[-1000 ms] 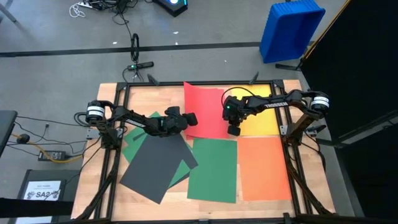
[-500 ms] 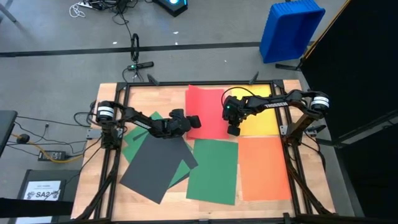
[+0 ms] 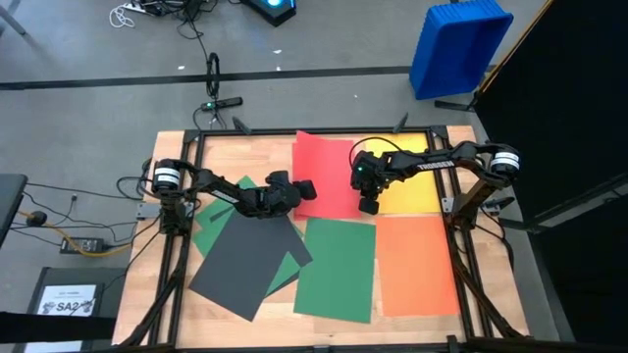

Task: Organize paper
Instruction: Stack the pink colored paper on top of the pink colored papers

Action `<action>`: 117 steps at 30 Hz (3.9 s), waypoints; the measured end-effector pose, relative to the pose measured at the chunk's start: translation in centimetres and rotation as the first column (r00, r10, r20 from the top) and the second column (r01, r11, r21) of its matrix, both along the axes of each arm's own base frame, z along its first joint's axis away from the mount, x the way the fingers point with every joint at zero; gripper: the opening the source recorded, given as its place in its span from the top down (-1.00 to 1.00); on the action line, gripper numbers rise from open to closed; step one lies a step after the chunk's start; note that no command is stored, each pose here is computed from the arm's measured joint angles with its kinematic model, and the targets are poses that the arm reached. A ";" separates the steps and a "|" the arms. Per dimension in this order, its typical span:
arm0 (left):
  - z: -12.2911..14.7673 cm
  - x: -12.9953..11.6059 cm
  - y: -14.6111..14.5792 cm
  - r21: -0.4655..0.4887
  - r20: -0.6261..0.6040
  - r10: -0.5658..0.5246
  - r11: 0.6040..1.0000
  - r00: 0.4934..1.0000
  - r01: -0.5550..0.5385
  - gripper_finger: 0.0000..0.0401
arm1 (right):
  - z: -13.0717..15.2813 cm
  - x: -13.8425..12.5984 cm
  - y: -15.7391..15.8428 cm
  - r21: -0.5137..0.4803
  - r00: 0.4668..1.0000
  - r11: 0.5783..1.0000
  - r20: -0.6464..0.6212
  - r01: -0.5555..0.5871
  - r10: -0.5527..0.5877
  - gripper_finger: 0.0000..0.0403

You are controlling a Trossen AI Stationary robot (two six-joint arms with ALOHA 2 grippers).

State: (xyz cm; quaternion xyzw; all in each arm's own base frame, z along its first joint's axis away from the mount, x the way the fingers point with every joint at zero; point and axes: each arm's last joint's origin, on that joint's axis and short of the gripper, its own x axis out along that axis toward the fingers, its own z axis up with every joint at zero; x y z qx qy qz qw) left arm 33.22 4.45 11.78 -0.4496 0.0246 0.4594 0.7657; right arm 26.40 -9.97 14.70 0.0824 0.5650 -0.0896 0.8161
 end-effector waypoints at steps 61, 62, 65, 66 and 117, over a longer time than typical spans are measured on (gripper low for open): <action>-0.4 1.0 -0.8 0.036 -0.060 0.015 0.999 0.998 -0.012 1.00 | 0.1 0.2 -0.1 0.013 0.999 1.000 0.032 0.020 -0.020 1.00; -0.4 1.0 -0.8 0.035 -0.060 0.014 0.999 0.998 -0.012 1.00 | 0.1 0.2 -0.1 0.013 0.999 1.000 0.032 0.020 -0.020 1.00; -0.4 1.1 -0.8 0.027 -0.059 0.000 1.000 0.998 0.001 1.00 | 0.1 0.2 -0.1 0.013 0.999 1.000 0.033 0.020 -0.020 1.00; -0.4 1.1 -0.8 0.024 -0.062 -0.010 1.000 0.998 0.011 1.00 | 0.1 0.3 -0.1 0.012 0.999 1.000 0.037 0.020 -0.020 1.00; 3.0 0.2 -0.5 0.163 -0.198 -0.136 0.972 0.971 0.169 0.79 | -3.3 2.1 -0.3 0.114 0.999 0.993 0.046 0.013 -0.019 1.00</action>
